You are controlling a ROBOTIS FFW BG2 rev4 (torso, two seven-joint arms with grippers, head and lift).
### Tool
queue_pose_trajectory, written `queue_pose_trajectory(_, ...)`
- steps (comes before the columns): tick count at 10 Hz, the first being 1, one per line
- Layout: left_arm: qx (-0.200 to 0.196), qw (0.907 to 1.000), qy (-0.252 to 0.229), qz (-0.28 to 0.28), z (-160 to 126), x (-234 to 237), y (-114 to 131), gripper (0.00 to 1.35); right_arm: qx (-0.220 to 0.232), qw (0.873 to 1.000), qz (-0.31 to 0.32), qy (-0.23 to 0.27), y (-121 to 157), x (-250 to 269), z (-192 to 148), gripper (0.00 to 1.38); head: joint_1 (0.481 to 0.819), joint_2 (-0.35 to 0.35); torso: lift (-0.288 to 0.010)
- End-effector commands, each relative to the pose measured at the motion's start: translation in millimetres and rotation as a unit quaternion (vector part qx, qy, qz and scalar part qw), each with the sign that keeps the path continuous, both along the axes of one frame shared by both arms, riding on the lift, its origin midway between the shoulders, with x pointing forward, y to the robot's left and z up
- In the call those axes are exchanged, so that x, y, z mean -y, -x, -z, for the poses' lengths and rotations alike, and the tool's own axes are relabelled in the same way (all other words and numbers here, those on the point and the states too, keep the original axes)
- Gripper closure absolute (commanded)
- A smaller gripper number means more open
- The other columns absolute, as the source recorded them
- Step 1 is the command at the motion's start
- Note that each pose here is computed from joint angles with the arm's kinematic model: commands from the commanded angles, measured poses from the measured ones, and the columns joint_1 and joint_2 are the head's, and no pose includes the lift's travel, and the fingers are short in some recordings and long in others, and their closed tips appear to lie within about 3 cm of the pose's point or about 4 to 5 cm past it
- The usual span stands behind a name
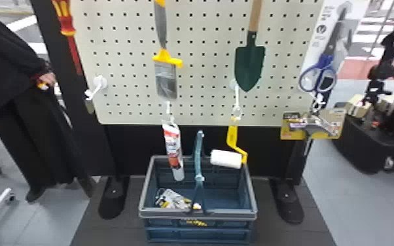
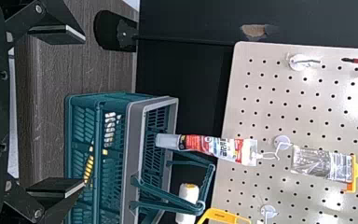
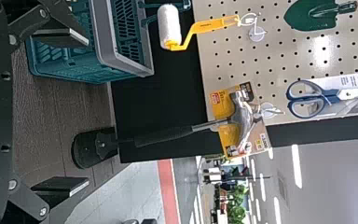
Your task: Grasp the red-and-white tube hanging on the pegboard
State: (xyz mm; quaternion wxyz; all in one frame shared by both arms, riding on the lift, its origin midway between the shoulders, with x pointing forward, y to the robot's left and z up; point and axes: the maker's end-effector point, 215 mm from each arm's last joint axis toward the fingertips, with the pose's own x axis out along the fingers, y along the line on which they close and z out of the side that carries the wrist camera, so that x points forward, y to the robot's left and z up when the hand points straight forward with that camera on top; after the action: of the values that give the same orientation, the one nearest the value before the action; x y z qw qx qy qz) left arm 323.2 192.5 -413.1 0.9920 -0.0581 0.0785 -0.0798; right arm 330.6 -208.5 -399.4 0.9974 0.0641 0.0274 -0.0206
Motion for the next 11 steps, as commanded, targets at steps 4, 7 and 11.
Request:
queue_pose_trajectory(4,0.006,1.0,-0.001,-0.001,-3.7,-0.7,-1.3,0.21,-0.005,1.0,0.0,0.0,1.2,-1.1,5.4,0.24,0.549,0.0,-0.1)
queue_pose_trajectory(7,0.012,0.9999,-0.003,0.0,-6.8,0.1,-4.8,0.21,-0.01,1.0,0.0,0.0,3.2,-1.2,9.9,0.24,0.549,0.0,-0.1)
queue_pose_trajectory(11,0.034,0.9979,-0.006,0.055,-1.3,9.9,-44.7,0.21,-0.013,1.0,0.0,-0.001,4.4,-1.8,13.6,0.24,0.549,0.0,-0.1)
